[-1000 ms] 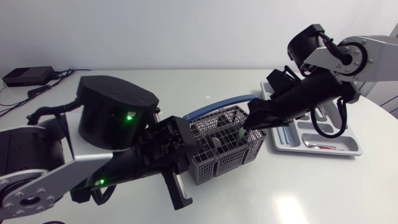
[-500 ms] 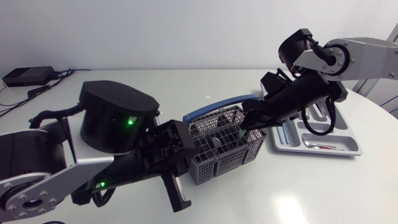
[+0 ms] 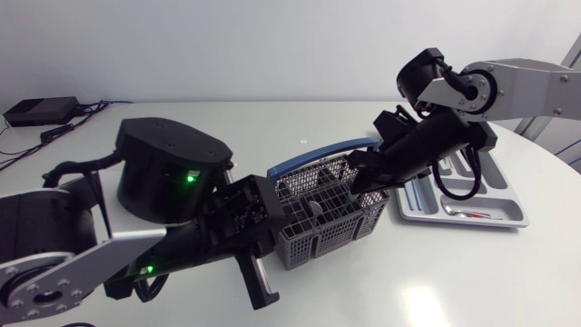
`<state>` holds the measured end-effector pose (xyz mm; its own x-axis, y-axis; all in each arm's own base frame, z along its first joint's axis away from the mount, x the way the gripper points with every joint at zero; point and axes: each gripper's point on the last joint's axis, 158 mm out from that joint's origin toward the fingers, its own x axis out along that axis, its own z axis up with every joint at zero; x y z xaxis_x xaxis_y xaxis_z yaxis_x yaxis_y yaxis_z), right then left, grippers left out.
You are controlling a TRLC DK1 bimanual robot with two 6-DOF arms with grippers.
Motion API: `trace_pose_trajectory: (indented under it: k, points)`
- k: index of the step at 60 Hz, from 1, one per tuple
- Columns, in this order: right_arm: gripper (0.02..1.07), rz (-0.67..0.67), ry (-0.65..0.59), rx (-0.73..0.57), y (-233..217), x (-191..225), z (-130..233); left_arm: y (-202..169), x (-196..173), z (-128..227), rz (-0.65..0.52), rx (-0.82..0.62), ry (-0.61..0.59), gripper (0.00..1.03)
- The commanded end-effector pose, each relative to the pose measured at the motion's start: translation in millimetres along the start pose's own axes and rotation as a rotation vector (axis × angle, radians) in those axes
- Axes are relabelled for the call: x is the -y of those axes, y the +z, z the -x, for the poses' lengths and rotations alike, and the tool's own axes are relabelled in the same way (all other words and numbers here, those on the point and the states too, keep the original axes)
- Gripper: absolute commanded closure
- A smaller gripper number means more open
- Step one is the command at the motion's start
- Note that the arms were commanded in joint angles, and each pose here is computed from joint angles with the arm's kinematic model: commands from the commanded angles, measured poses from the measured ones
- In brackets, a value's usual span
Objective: Unload the cutlery basket into the drawer organizer.
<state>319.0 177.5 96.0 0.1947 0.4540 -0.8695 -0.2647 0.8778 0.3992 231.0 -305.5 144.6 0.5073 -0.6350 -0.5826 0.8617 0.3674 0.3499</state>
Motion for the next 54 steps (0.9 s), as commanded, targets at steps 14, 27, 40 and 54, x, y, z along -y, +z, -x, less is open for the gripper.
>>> trace_pose_trajectory:
  k: [14,27,40,54]
  points:
    - [1.01,0.010,-0.005,0.039,7.6,-8.6,11.4,-5.7,7.0,-3.8,-0.009,-0.006,-0.017,0.96]
    - [1.01,0.024,-0.002,0.073,12.8,-16.1,29.3,-6.9,7.3,-4.9,-0.007,-0.011,-0.017,0.96]
    - [1.01,0.035,0.001,0.096,15.0,-21.1,44.6,-8.2,7.9,-7.2,-0.008,-0.018,-0.020,0.96]
    - [1.01,0.047,0.010,0.098,11.9,-23.6,57.2,-8.1,7.3,-9.3,-0.010,-0.021,-0.020,0.96]
